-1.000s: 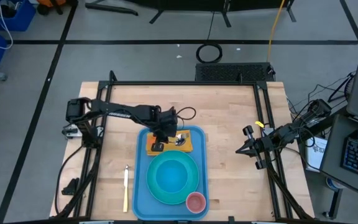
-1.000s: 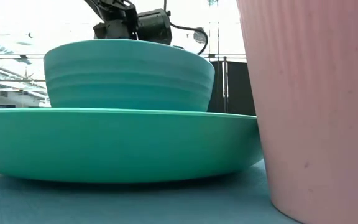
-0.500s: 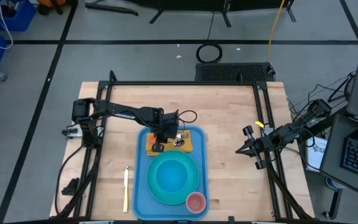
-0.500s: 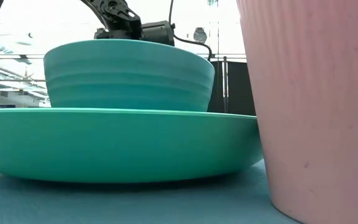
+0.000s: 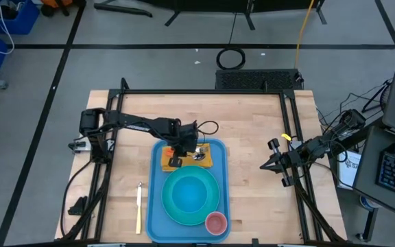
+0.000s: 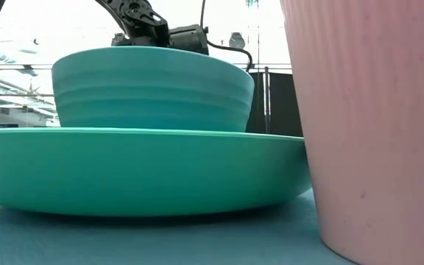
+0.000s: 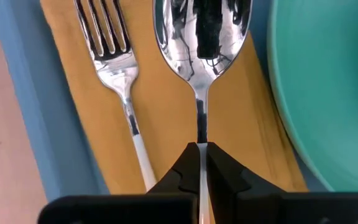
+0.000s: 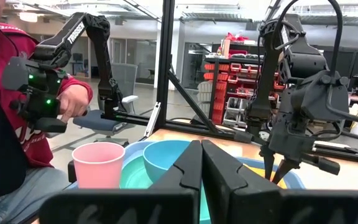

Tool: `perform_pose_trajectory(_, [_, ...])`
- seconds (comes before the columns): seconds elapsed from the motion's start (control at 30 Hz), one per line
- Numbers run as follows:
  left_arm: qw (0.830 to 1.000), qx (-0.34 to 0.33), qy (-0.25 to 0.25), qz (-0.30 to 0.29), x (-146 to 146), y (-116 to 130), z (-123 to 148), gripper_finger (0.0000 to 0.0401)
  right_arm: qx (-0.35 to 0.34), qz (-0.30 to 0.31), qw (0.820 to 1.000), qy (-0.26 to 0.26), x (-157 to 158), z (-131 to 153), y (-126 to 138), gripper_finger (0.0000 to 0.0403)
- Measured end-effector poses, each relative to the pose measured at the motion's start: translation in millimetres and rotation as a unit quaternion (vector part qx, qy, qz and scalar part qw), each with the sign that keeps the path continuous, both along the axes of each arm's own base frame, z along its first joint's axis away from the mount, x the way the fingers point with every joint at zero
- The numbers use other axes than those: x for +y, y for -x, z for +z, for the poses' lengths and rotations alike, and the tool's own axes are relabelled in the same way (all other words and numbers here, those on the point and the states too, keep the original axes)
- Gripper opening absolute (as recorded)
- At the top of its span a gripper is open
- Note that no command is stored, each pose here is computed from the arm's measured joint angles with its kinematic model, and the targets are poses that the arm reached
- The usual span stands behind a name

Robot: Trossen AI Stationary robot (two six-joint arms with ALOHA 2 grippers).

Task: Set up tray
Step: Put the orange spoon to the right of the orange fork on the napkin on the blue serving tray

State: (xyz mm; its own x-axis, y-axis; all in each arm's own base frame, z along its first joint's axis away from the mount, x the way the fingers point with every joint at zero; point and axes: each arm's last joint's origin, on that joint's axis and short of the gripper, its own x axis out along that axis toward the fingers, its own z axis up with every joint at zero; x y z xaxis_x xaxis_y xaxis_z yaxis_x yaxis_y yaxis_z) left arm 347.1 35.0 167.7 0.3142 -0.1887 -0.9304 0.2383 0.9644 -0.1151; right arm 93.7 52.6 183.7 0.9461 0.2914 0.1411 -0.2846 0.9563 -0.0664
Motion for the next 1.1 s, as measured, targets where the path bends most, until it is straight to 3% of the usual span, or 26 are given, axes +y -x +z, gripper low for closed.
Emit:
perform_pose_trajectory(0.53, [1.000,-0.012,0.004,0.003,0.2,-3.3,-1.4,0.0008,0.000,0.000,1.000,0.000,0.0,0.1,0.0,0.0000])
perform_pose_trajectory(0.77, [1.000,-0.007,0.006,0.008,0.1,-2.7,-1.6,0.0034,0.000,0.000,1.000,0.000,0.0,0.1,0.0,0.0000])
perform_pose_trajectory(1.0, [1.000,-0.009,0.005,0.005,0.1,-2.9,-1.6,0.0008,0.000,0.000,1.000,0.000,0.0,0.0,0.0,0.0000])
perform_pose_trajectory(1.1, [1.000,-0.010,0.004,0.005,0.1,-3.0,-1.5,0.0020,0.000,0.000,1.000,0.000,0.0,0.1,0.0,0.0000])
